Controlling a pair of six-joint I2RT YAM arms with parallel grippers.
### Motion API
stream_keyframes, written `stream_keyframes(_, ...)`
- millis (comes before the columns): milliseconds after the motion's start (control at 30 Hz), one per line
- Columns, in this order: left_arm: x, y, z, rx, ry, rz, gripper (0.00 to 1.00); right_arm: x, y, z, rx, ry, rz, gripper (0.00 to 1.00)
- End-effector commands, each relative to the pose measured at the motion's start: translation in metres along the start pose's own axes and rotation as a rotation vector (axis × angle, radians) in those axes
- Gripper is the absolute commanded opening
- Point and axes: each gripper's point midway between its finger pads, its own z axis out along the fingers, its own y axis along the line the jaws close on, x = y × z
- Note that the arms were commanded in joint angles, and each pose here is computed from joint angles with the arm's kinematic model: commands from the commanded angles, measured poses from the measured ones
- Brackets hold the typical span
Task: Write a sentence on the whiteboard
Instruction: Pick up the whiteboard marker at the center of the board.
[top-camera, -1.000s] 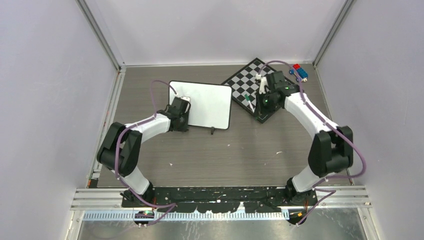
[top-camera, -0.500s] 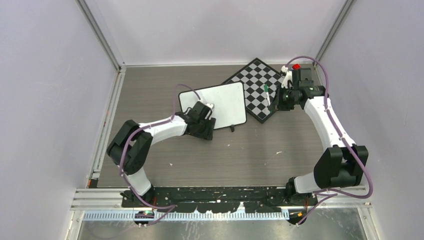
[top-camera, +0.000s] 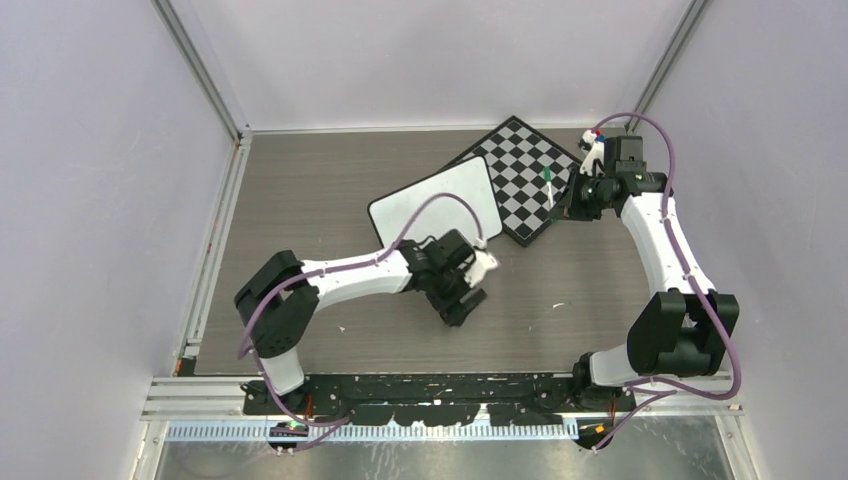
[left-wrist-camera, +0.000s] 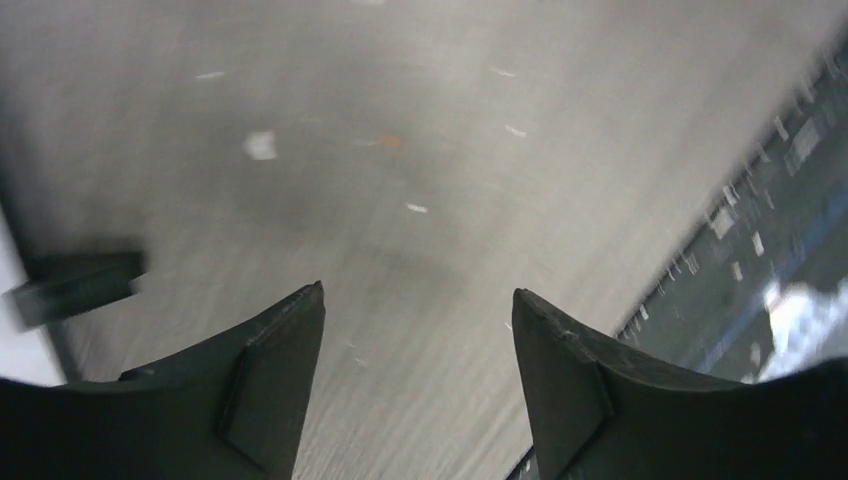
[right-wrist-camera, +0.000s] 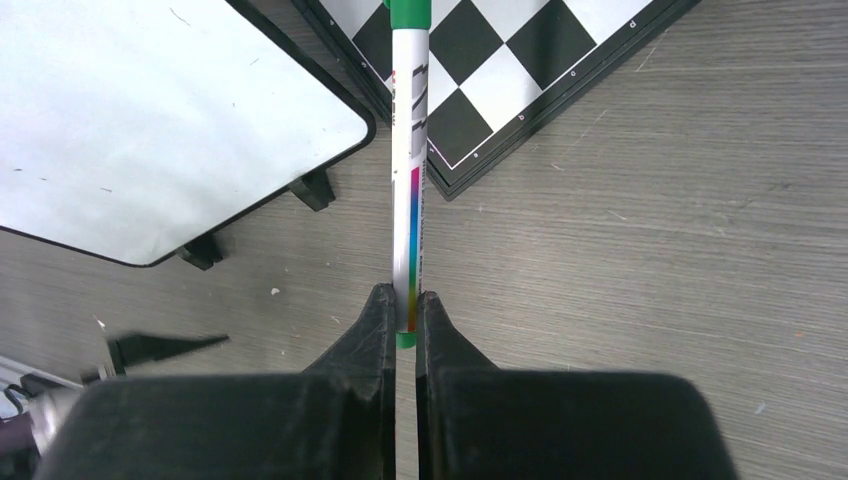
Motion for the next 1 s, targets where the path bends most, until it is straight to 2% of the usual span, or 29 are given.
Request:
stream_keyframes(0,0.010,-0.031,-0.041,0.141,0.082,0.425,0.73,-0.018,0.013,-0.018,-0.048,-0.090,-0.032,0.00)
stream_keyframes(100,0.015,-0.018,-0.051,0.194,0.126,0.718,0.74,-0.018,0.014,-0.017,-0.061,-0.103,-0.036,0.00)
stream_keyframes(200,0.007,0.006,-0.051,0.136,0.157,1.002,0.71,-0.018,0.017,-0.019,-0.083,-0.103,-0.030,0.00)
stream_keyframes(267,0.001,0.023,-0.051,0.115,0.189,1.169,0.68,-0.018,0.016,-0.020,-0.084,-0.106,-0.024,0.00)
stream_keyframes(333,-0.008,0.032,-0.050,0.137,0.167,1.276,0.66,-0.018,0.015,-0.021,-0.087,-0.108,-0.017,0.00)
stream_keyframes(467,-0.035,0.046,-0.050,0.182,0.111,1.326,0.61,-0.016,0.012,-0.023,-0.084,-0.112,-0.007,0.00)
stream_keyframes(667,-0.037,0.068,-0.029,0.212,0.140,1.439,0.58,-0.016,0.009,-0.027,-0.077,-0.119,-0.008,0.00)
stream_keyframes(900,-0.033,0.075,-0.006,0.252,0.176,1.457,0.56,-0.016,0.008,-0.026,-0.083,-0.118,0.003,0.00)
stream_keyframes(967,-0.030,0.078,0.000,0.254,0.195,1.462,0.53,-0.015,0.008,-0.026,-0.086,-0.114,0.003,0.00)
